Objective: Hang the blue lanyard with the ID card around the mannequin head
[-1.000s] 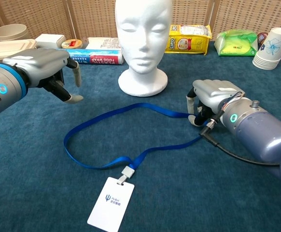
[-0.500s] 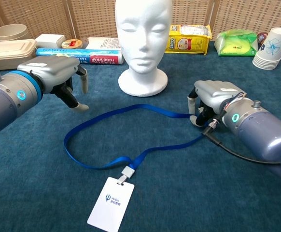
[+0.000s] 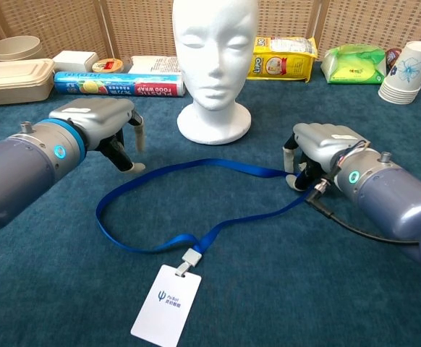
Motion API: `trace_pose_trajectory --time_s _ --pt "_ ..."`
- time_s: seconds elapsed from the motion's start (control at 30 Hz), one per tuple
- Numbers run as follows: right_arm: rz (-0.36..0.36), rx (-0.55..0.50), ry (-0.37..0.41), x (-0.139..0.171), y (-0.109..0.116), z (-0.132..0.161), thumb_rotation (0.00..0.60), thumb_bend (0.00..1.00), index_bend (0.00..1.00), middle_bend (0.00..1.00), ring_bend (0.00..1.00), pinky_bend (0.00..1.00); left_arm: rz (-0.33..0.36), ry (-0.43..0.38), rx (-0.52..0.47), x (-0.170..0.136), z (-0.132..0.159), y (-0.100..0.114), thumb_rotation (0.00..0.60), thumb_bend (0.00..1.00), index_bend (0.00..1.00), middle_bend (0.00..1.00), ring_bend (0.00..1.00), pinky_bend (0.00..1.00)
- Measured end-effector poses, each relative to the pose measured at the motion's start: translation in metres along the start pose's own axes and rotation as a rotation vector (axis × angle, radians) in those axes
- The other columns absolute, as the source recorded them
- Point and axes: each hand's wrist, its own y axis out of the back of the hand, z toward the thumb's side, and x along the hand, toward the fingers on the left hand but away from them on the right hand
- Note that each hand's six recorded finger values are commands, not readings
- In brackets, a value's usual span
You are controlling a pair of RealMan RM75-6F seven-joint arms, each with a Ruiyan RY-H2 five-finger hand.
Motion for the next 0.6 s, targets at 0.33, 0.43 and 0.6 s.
trace_pose_trajectory --time_s 0.33,0.43,0.6 --pt "0.004 0.000 -0.007 0.000 -0.001 -0.003 0.600 0.49 0.60 0.95 1.00 1.00 -0.020 0.007 -0.018 0.004 0.008 -0.012 0.532 0.32 0.51 1.00 1.00 1.00" --pt "0.005 0.002 -0.010 0.000 -0.001 -0.005 0.600 0.49 0.60 0.95 1.00 1.00 -0.029 0.012 -0.021 0.005 0.008 -0.016 0.535 0.33 0.52 1.00 1.00 1.00" --pt "0.008 -0.001 -0.013 0.000 -0.002 -0.006 0.600 0.49 0.60 0.95 1.00 1.00 -0.037 0.017 -0.022 0.006 0.008 -0.018 0.529 0.34 0.53 1.00 1.00 1.00"
